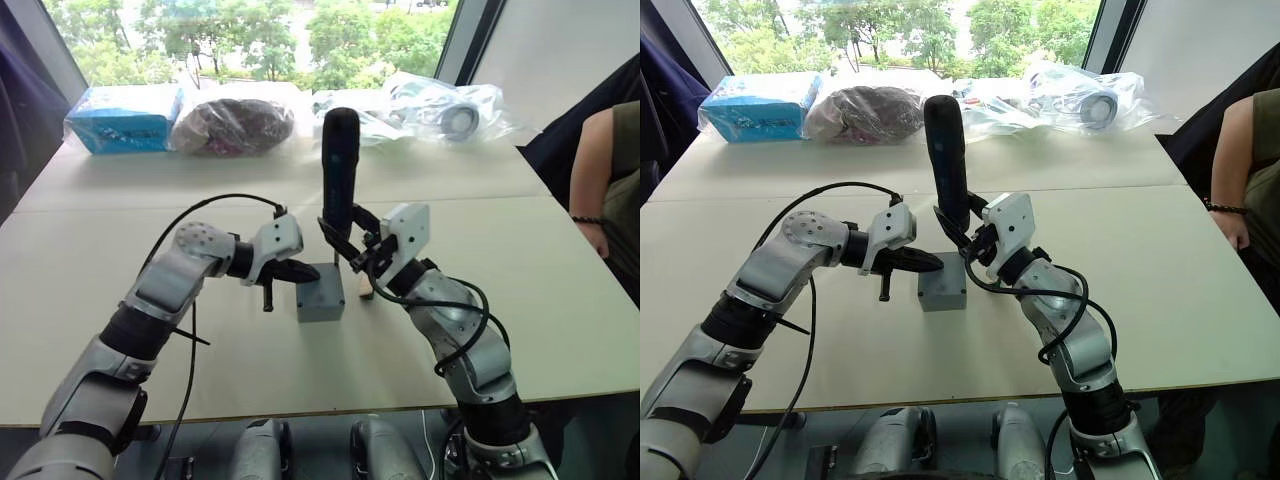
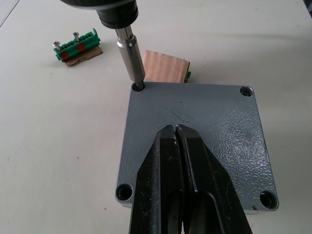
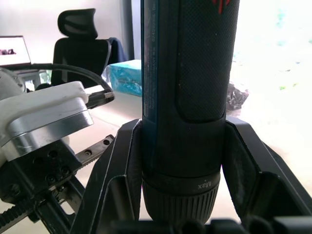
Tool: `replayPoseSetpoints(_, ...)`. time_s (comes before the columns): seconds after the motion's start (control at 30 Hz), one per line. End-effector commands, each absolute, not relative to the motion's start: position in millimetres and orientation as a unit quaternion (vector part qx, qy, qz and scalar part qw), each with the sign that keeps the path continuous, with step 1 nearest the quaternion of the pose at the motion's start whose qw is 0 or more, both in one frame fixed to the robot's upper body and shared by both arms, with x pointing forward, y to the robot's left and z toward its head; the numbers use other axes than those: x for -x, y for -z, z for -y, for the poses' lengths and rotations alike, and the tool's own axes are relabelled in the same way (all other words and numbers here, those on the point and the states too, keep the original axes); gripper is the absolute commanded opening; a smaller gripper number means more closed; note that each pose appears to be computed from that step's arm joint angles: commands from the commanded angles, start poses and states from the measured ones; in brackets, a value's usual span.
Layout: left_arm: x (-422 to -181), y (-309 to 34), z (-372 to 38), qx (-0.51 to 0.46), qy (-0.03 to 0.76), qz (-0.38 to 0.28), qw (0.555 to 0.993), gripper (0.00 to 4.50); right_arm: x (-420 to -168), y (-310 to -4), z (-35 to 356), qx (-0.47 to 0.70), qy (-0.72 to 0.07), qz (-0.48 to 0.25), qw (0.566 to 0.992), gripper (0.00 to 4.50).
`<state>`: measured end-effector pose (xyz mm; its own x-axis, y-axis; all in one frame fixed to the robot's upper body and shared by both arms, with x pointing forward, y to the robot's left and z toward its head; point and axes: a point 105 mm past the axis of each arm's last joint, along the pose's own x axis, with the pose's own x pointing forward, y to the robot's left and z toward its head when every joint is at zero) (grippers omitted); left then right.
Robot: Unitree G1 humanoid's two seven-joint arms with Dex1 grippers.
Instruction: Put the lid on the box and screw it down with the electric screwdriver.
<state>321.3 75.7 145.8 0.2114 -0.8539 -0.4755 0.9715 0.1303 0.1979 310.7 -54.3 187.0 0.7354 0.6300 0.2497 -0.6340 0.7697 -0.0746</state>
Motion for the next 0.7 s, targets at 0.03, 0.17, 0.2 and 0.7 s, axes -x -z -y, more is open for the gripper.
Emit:
replayPoseSetpoints(0.03, -320, -143, -77, -0.239, 0.614, -0.130, 0.741, 0.00, -315, -150, 58, -0.015, -0.334, 0.057, 0.941, 1.71)
replayPoseSetpoints(0.17, -320, -141, -78, -0.239, 0.613, -0.133, 0.741, 0.00, -315, -148, 58, -0.021, -0.331, 0.051, 0.942, 1.71)
replayPoseSetpoints(0.2, -319, -140, -78, -0.239, 0.614, -0.134, 0.740, 0.00, -315, -147, 58, -0.016, -0.331, 0.049, 0.942, 1.71)
replayPoseSetpoints(0.7, -317, -131, -82, -0.243, 0.610, -0.147, 0.740, 0.00, -310, -132, 42, 0.027, -0.356, 0.020, 0.934, 1.71)
